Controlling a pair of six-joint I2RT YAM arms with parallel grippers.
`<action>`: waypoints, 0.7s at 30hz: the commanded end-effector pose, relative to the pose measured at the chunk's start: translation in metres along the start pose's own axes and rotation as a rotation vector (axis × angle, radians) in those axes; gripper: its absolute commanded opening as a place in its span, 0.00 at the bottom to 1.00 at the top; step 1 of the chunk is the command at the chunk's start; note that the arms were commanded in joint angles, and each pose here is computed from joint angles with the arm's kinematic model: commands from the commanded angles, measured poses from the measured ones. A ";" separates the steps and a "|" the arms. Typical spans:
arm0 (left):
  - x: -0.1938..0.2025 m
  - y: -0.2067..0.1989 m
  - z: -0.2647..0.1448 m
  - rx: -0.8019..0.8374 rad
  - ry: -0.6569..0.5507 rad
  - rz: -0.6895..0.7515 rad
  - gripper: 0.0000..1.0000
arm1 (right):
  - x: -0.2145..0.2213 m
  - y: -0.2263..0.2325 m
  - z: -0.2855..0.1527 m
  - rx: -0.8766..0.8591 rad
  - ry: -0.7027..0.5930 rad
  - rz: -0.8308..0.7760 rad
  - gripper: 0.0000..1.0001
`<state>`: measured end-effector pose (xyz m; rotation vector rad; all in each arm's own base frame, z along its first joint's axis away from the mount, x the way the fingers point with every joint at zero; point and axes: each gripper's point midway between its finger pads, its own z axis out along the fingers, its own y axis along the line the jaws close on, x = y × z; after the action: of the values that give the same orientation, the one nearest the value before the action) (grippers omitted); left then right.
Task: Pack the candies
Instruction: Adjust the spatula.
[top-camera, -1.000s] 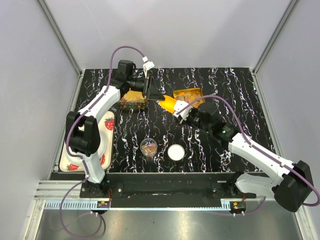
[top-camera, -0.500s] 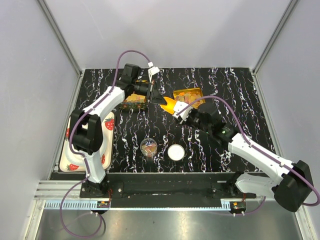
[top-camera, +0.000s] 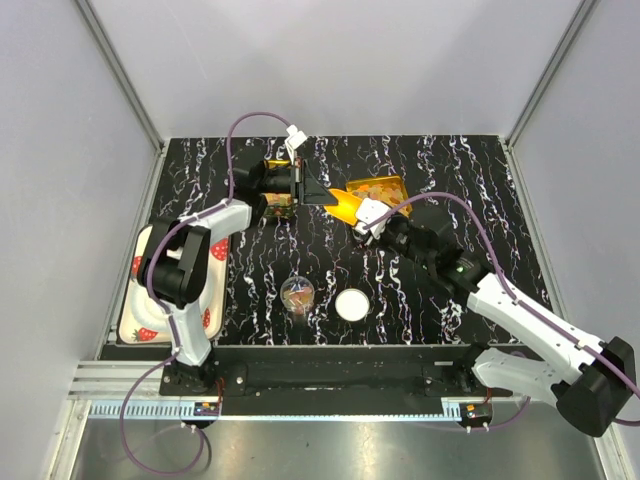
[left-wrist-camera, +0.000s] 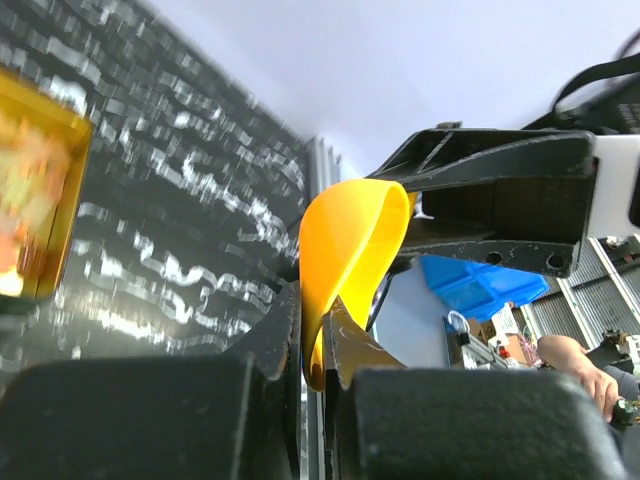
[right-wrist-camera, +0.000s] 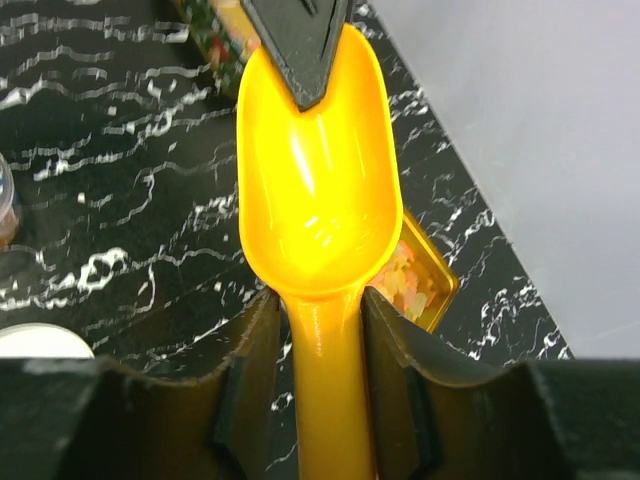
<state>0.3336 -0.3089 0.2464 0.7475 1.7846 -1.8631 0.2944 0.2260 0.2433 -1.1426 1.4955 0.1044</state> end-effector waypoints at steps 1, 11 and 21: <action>-0.012 -0.048 0.001 0.141 0.017 0.118 0.00 | -0.035 -0.014 -0.002 0.030 -0.119 0.036 0.46; -0.010 -0.044 0.001 0.131 0.015 0.105 0.00 | -0.025 -0.010 0.000 0.018 -0.089 0.002 0.41; -0.012 -0.046 0.002 0.118 0.014 0.111 0.00 | -0.021 -0.011 0.002 0.033 -0.082 -0.011 0.00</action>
<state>0.3381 -0.3062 0.2641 0.7519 1.6817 -1.8938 0.2964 0.2283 0.2614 -1.1234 1.4353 0.1000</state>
